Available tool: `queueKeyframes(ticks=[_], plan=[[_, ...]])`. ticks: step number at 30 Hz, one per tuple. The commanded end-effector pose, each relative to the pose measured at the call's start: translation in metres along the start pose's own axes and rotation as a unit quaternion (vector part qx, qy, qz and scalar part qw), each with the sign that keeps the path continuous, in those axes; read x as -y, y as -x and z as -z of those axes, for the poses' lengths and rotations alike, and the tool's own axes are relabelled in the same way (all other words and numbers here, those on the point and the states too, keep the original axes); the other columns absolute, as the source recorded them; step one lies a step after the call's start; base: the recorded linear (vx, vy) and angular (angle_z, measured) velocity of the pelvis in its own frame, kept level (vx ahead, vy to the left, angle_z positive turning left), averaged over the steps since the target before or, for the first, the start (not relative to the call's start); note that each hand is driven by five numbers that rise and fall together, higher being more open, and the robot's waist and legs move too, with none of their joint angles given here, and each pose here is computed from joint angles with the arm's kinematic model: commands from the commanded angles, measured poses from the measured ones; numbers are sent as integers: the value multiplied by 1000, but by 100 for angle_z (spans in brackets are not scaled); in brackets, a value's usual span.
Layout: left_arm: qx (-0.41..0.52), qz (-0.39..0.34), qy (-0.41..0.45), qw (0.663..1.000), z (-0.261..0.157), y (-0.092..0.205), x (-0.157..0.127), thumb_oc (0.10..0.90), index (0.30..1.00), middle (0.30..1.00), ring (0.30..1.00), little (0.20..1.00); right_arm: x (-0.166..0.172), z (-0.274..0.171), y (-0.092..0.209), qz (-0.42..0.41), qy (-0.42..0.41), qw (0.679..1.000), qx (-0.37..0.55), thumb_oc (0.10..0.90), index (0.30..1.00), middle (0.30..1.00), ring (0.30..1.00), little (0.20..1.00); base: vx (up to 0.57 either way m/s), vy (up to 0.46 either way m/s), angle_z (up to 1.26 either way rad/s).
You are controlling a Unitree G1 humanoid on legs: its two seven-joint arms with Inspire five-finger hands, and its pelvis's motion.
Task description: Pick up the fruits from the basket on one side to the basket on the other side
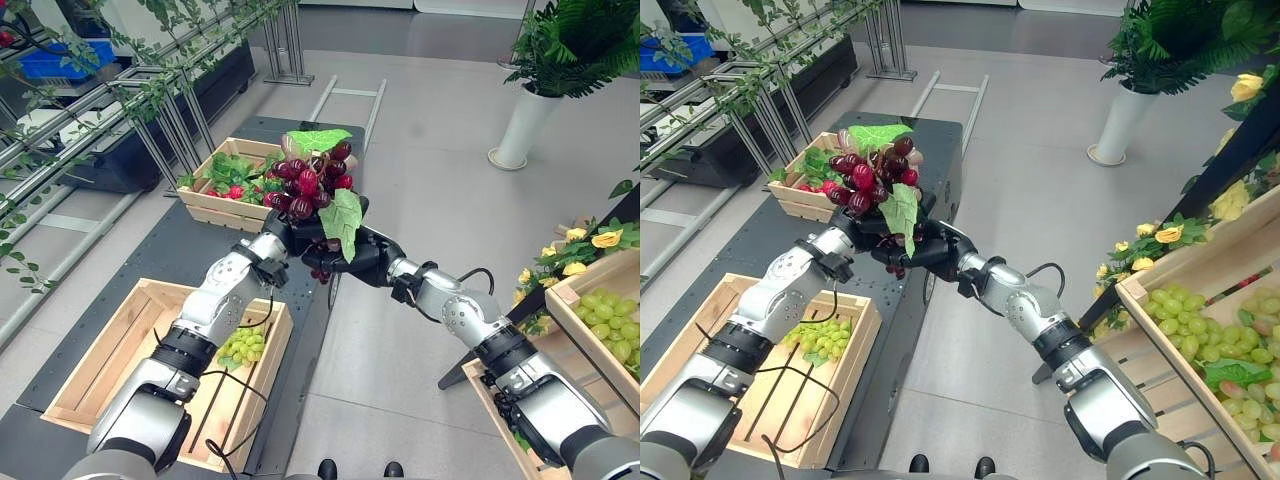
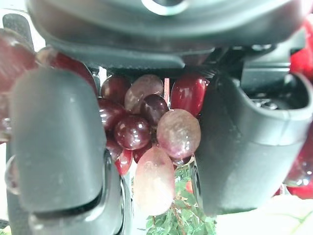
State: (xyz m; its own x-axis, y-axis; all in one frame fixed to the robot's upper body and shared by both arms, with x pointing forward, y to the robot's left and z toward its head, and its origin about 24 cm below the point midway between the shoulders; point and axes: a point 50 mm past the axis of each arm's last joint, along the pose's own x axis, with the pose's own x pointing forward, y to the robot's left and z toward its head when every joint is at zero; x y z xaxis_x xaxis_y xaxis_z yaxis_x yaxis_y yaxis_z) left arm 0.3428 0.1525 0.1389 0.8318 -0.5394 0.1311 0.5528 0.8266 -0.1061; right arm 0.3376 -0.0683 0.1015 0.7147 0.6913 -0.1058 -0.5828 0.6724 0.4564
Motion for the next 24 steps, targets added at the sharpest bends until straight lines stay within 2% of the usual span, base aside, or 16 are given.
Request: queueKeyframes(ticks=[1,5,7,8,19,20,21,24], plan=[[102,60,30,993,-48,-39,24,400,300,300,300,300,-42,-40,-27,-79,-55,989,112,800,900,900,900,900,0,0,0],[99,63,30,993,-47,-41,28,400,300,300,300,300,-47,-45,-30,-81,-68,986,128,800,900,900,900,900,0,0,0],[97,62,32,993,-46,-41,28,400,300,300,300,300,-48,-46,-30,-81,-73,985,136,508,462,462,462,462,0,0,0],[95,60,31,993,-46,-41,27,400,300,300,300,300,-49,-48,-30,-83,-76,983,146,400,300,300,300,300,0,0,0],[91,41,12,995,-44,-41,23,400,300,300,300,300,-46,-51,-28,-75,-82,981,159,400,300,300,300,300,0,0,0],[89,39,10,995,-44,-41,22,433,349,349,349,349,-46,-52,-28,-74,-83,981,159,400,300,300,300,300,0,0,0],[78,27,-1,997,-41,-42,20,800,900,900,900,900,-46,-53,-28,-72,-81,981,161,400,300,300,300,300,0,0,0],[69,19,-28,997,-39,-41,16,800,900,900,900,900,-44,-53,-28,-68,-81,981,162,400,300,300,300,300,0,0,0]])
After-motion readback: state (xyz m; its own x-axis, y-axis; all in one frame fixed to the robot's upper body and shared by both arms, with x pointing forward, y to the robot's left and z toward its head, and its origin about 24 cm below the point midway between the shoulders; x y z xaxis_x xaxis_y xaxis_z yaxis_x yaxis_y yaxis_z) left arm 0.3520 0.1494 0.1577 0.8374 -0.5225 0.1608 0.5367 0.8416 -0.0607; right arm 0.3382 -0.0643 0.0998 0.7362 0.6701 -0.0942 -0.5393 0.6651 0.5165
